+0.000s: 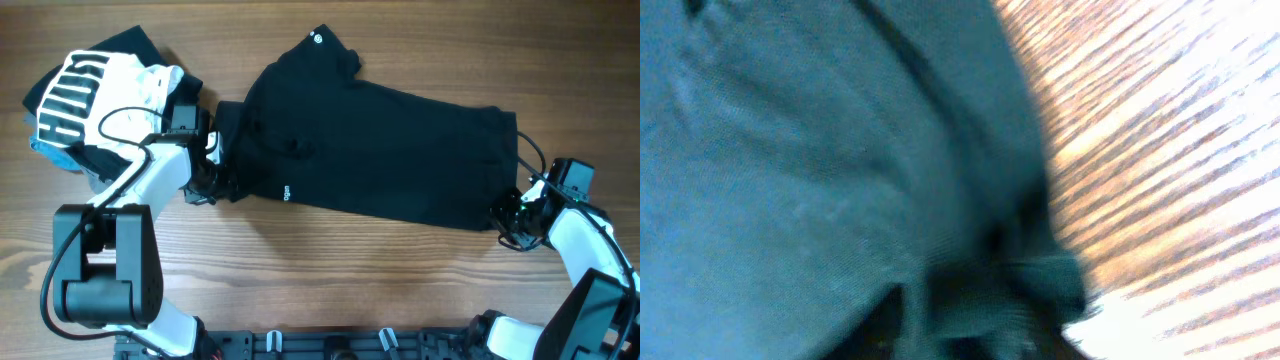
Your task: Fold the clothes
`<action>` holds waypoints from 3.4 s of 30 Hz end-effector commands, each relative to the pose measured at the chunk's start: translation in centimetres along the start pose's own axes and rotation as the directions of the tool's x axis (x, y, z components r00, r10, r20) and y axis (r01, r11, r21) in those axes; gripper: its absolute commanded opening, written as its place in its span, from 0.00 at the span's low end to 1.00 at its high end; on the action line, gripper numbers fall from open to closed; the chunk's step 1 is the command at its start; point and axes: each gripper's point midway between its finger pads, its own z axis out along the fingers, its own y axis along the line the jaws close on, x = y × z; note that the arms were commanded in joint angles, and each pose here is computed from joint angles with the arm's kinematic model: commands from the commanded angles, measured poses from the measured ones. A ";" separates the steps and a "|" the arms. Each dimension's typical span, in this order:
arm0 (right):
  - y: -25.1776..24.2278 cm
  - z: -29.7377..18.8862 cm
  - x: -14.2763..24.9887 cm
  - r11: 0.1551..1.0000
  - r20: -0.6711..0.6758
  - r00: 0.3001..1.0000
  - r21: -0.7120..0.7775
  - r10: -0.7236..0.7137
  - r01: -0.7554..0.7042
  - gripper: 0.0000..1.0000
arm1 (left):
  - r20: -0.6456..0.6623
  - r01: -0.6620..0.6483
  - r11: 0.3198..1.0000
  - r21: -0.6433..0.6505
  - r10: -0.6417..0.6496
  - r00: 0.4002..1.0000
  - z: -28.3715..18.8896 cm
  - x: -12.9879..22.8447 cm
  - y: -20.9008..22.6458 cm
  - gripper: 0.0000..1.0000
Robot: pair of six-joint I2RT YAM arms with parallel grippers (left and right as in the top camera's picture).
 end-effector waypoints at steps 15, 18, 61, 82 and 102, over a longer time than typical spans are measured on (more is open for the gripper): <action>-2.5 -4.0 -5.8 0.985 0.114 0.984 0.089 0.135 -0.146 0.50 | -0.212 0.111 0.990 0.087 -0.091 0.973 -3.6 6.2 -1.7 0.06; -2.7 -4.2 -5.5 0.983 0.104 0.985 0.107 0.137 -0.148 0.71 | -0.237 0.103 0.992 0.079 -0.082 0.968 -3.7 7.0 -1.9 0.35; 10.3 -14.6 -7.5 0.922 0.186 0.957 -0.276 -0.225 0.270 0.72 | 0.690 -0.591 0.799 0.109 0.368 0.624 1.7 -22.4 -23.8 0.87; 9.2 -14.3 -7.9 0.932 0.200 0.944 -0.199 -0.263 0.302 0.71 | 0.702 -0.636 0.772 0.002 0.451 0.551 -1.5 -21.8 -24.6 0.04; 8.4 -12.6 -7.5 0.942 0.132 0.958 -0.188 -0.255 0.277 0.71 | 0.725 -0.602 0.797 -0.047 0.442 0.528 2.8 -23.6 -23.6 0.74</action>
